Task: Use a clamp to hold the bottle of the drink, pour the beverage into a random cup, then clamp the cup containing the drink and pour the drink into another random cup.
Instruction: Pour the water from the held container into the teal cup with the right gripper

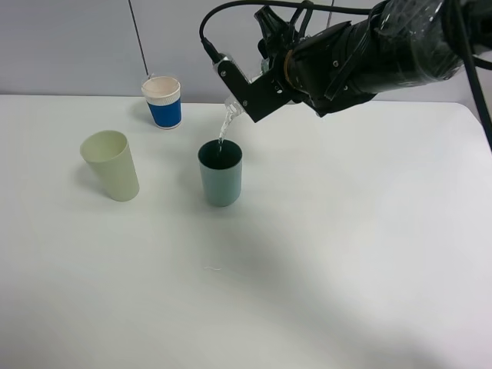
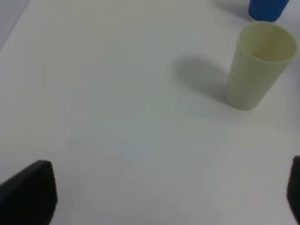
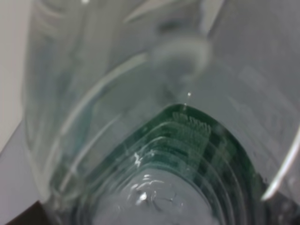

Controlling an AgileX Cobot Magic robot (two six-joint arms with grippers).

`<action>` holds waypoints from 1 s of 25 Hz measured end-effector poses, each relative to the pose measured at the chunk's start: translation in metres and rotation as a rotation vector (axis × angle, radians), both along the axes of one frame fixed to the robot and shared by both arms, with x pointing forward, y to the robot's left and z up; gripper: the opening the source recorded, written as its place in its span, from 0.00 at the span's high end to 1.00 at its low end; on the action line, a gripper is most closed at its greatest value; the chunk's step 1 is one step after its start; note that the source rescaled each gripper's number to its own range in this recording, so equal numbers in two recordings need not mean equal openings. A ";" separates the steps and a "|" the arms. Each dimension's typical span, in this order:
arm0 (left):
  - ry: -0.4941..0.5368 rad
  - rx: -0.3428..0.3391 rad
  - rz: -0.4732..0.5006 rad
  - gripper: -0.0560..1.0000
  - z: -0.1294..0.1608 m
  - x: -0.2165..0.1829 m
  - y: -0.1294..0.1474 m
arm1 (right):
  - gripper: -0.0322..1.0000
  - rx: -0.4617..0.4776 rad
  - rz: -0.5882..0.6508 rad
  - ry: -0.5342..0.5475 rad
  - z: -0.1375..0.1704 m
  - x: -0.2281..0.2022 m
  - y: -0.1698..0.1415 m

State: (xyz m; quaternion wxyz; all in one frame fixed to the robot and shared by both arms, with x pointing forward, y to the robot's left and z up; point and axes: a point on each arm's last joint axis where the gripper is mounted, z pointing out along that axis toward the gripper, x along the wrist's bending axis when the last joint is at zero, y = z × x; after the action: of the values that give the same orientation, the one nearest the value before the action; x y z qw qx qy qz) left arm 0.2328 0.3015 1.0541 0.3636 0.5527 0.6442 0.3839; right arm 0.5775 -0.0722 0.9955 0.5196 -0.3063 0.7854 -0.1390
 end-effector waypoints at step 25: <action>0.000 0.000 0.000 0.00 0.000 0.000 0.000 | 0.95 -0.011 0.010 -0.010 0.001 0.000 0.000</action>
State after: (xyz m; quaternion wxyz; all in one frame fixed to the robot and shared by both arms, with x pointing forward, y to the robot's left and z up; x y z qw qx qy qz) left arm 0.2328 0.3015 1.0541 0.3636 0.5527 0.6442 0.3839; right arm 0.5778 -0.0718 0.9962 0.5224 -0.3125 0.7805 -0.1423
